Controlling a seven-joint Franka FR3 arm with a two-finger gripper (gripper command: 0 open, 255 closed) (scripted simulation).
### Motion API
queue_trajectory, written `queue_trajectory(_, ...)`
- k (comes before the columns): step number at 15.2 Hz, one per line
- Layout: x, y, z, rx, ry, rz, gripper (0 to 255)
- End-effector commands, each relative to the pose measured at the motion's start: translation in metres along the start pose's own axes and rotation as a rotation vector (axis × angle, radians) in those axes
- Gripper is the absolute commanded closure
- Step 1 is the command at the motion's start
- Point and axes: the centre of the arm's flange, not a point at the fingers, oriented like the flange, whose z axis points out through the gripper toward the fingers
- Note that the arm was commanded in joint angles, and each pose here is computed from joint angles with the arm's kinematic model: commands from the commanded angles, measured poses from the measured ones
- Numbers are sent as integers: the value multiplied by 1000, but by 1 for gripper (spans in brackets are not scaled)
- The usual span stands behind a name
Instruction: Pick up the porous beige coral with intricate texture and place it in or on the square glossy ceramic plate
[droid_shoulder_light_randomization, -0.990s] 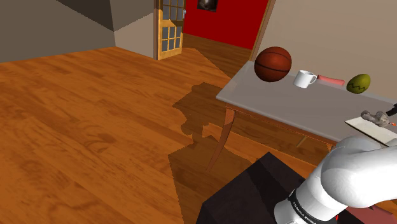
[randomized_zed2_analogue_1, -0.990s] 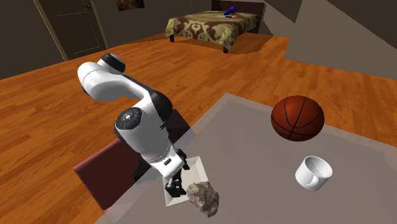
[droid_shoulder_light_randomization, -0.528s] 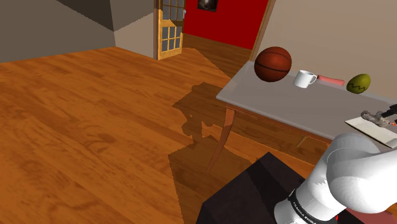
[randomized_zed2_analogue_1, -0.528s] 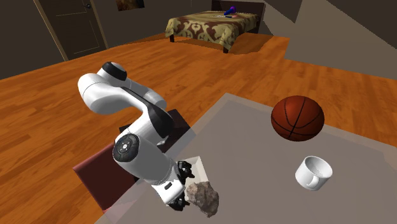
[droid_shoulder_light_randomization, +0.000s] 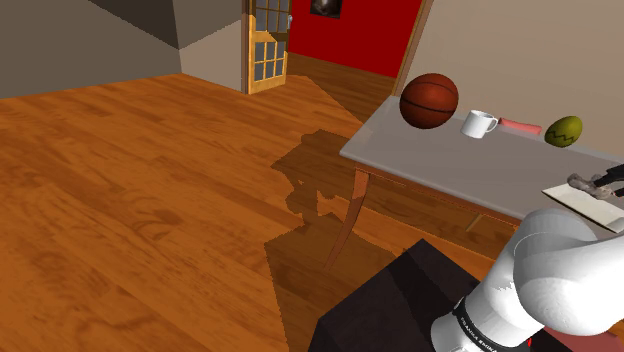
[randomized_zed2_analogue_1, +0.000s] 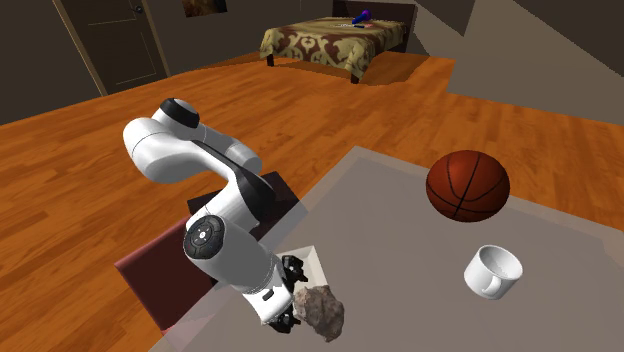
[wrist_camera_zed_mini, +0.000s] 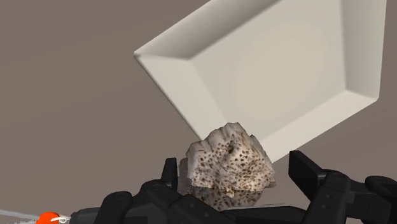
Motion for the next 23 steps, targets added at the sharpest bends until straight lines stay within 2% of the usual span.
queue_trajectory(1, 0, 0, 0, 0, 0, 0, 0)
queue_trajectory(2, 0, 0, 0, 0, 0, 0, 0)
queue_trajectory(3, 0, 0, 0, 0, 0, 0, 255)
queue_trajectory(12, 0, 0, 0, 0, 0, 0, 255)
queue_trajectory(23, 21, -14, -52, 0, 0, 0, 255)
